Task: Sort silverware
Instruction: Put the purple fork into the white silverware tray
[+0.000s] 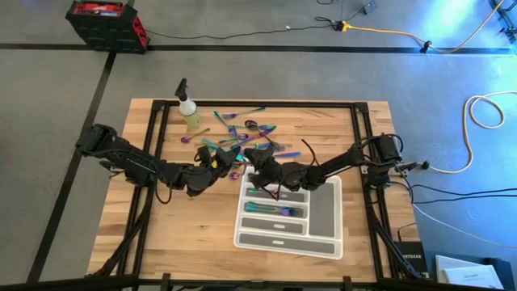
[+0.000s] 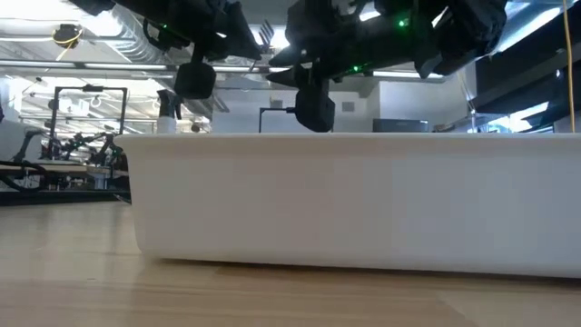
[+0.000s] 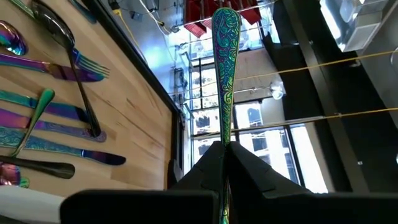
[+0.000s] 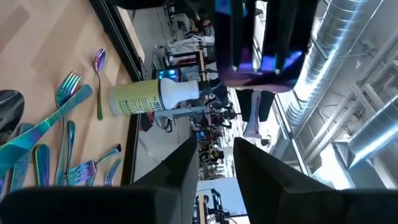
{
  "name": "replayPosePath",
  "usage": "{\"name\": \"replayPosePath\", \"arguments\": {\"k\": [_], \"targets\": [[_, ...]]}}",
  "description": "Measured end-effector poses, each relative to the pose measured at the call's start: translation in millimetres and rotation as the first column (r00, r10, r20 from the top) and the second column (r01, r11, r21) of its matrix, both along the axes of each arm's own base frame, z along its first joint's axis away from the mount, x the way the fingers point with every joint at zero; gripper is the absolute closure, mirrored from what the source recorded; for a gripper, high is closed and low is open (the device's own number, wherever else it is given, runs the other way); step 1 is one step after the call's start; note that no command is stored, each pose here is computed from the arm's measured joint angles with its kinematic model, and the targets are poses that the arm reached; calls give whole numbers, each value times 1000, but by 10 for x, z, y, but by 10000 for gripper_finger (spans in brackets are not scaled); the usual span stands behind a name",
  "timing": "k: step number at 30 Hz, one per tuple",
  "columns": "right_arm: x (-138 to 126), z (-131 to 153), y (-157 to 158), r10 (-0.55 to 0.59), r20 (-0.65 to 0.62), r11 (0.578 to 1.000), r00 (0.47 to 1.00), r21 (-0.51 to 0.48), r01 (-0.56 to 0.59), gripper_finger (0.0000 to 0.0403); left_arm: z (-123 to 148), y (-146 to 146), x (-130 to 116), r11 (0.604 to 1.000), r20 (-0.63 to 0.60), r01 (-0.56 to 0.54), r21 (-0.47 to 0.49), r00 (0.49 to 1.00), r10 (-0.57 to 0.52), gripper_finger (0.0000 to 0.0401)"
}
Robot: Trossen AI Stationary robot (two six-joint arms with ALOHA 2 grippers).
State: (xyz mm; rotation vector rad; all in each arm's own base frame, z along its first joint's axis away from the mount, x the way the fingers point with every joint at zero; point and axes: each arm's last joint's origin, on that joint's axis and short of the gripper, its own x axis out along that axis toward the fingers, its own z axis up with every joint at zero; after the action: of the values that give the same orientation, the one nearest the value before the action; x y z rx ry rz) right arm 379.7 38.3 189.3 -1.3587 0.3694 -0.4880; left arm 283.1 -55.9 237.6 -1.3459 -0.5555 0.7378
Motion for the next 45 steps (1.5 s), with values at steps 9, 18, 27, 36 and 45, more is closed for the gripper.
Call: {"name": "replayPosePath", "arguments": {"k": [9, 18, 27, 36, 45], "targets": [[-61, 29, -21, -278, 155, 944, 948, 228, 239, 317, 3, 44, -18, 994, -15, -104, 28, 994, 104, 401], [-79, 60, 194, -319, 483, 717, 815, 685, -126, 317, 9, 258, -38, 933, -88, -338, 123, 933, 350, 400], [-76, -124, -5, -94, 506, 446, 858, 791, -418, 317, 12, 329, -29, 926, -108, -351, 140, 924, 366, 400], [-182, -101, -423, -375, 646, 108, 665, 743, -660, 317, 15, 491, -25, 899, -132, -406, 162, 894, 427, 400], [-84, -147, -633, -397, 523, -225, 754, 741, -633, 317, 10, 710, 7, 904, -330, -296, 308, 858, 393, 400]]}}
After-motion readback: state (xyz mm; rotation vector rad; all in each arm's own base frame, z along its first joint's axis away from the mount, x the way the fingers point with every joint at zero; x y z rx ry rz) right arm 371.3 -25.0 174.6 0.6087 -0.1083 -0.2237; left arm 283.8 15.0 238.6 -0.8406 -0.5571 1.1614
